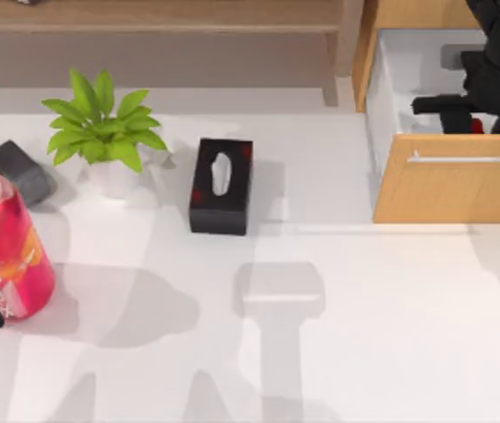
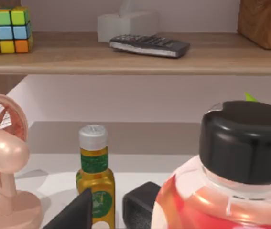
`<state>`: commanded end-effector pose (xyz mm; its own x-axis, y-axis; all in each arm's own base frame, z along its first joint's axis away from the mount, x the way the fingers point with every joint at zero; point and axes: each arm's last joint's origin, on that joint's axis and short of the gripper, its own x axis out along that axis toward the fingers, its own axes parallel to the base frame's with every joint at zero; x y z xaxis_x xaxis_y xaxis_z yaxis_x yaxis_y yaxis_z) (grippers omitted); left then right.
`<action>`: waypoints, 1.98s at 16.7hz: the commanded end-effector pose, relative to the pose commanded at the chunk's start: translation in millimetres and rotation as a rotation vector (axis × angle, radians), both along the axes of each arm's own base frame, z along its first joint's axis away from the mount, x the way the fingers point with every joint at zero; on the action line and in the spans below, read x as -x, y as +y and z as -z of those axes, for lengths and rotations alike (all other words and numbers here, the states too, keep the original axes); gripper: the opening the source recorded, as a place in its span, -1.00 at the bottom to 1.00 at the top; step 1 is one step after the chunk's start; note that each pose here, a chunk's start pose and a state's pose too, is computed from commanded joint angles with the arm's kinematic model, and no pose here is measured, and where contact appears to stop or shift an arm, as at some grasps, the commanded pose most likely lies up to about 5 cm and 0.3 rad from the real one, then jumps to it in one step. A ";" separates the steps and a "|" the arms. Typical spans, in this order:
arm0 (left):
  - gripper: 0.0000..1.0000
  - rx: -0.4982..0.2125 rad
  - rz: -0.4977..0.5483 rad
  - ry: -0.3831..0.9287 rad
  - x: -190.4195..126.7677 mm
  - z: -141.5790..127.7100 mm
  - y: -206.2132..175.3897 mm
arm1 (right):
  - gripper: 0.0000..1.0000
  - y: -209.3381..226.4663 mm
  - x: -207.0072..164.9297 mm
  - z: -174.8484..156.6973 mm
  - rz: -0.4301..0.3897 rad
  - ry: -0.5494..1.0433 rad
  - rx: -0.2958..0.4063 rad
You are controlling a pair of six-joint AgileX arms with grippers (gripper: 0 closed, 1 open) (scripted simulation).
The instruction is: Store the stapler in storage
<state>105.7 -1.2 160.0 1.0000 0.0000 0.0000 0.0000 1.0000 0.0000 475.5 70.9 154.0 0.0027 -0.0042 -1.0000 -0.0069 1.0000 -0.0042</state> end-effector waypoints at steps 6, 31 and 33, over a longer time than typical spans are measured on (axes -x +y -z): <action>1.00 0.000 0.000 0.000 0.0 0.0 0.0 | 0.21 0.0 0.0 0.0 0.000 0.000 0.000; 1.00 0.000 0.000 0.000 0.0 0.0 0.0 | 1.00 11.7 27.2 -76.3 -0.308 -0.512 0.043; 1.00 0.000 0.000 0.000 0.0 0.0 0.0 | 1.00 27.9 39.4 -84.9 -0.437 -0.670 0.069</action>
